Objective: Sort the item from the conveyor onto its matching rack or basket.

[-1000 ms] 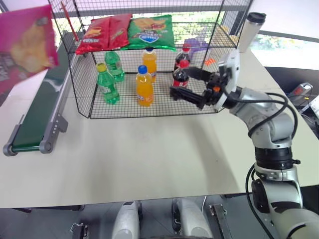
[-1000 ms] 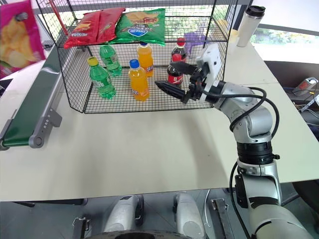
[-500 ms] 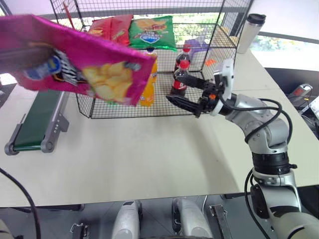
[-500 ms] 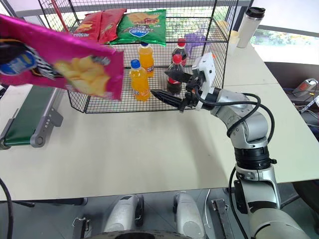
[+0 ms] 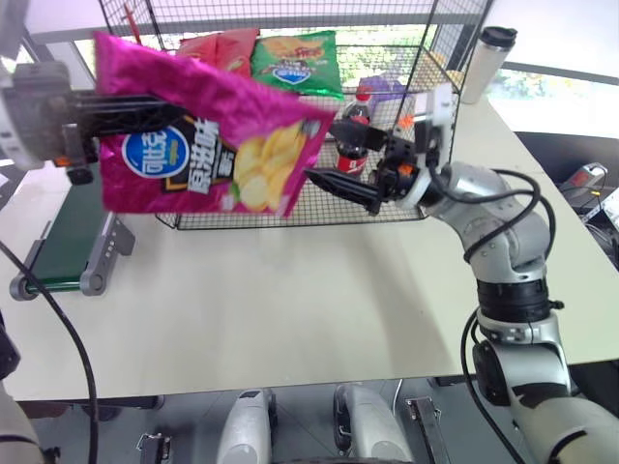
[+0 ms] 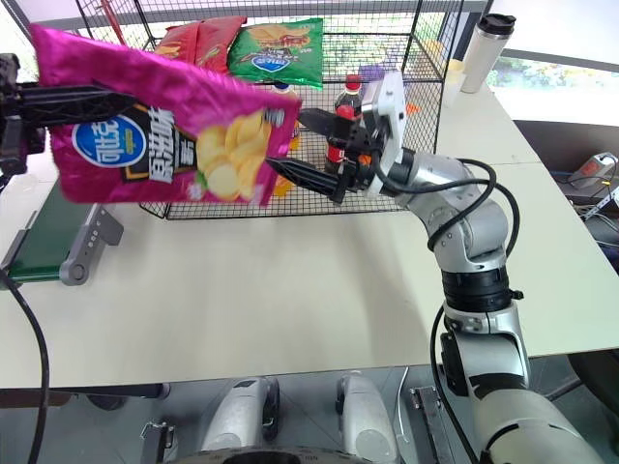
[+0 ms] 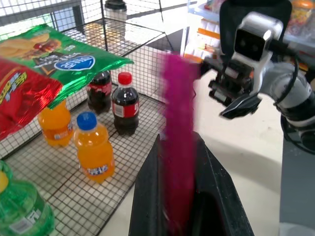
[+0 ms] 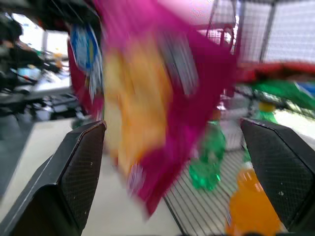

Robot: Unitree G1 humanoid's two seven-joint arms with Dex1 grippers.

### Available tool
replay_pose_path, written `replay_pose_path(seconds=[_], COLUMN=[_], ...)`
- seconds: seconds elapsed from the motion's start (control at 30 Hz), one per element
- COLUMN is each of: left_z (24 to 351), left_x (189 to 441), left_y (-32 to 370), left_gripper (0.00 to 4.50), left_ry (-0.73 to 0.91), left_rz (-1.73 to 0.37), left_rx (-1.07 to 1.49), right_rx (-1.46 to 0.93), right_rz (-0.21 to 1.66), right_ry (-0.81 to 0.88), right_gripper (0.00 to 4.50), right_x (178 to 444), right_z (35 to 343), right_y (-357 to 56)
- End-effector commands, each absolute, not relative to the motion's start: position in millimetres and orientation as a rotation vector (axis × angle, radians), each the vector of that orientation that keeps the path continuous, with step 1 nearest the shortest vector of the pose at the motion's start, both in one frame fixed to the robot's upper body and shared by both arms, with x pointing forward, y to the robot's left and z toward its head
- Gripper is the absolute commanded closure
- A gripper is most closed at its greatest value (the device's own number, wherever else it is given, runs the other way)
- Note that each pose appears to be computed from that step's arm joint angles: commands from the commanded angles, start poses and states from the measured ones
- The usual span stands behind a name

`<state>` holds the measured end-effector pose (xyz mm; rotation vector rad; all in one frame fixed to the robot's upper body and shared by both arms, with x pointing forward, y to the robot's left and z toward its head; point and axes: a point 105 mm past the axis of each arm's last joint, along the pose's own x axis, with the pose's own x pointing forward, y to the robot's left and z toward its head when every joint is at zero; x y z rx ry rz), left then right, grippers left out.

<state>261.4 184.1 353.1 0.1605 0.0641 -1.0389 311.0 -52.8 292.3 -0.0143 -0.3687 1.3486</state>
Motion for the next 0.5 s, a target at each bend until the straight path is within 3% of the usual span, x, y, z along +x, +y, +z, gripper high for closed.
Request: replay_pose_path(seconds=[0.03, 0.17, 0.33, 0.5], left_z=[359, 362, 365, 375], left_x=[258, 258, 256, 247], left_y=[181, 177, 180, 183], left_gripper=[4.48, 4.48, 4.48, 4.48], left_ry=[0.014, -0.02, -0.031, -0.075], left_rz=[-1.076, -1.104, -1.101, -1.107], left_rx=[0.187, 0.197, 0.203, 0.2], right_rx=[0.036, 0.07, 0.054, 0.107], right_rz=[1.437, 1.466, 1.319, 1.198], right_ry=[-0.409, -0.389, -0.37, -0.276], right_gripper=[0.0, 0.0, 0.0, 0.0], right_x=[298, 299, 320, 331], right_z=[306, 301, 293, 265], right_y=[-46, -38, -60, -85])
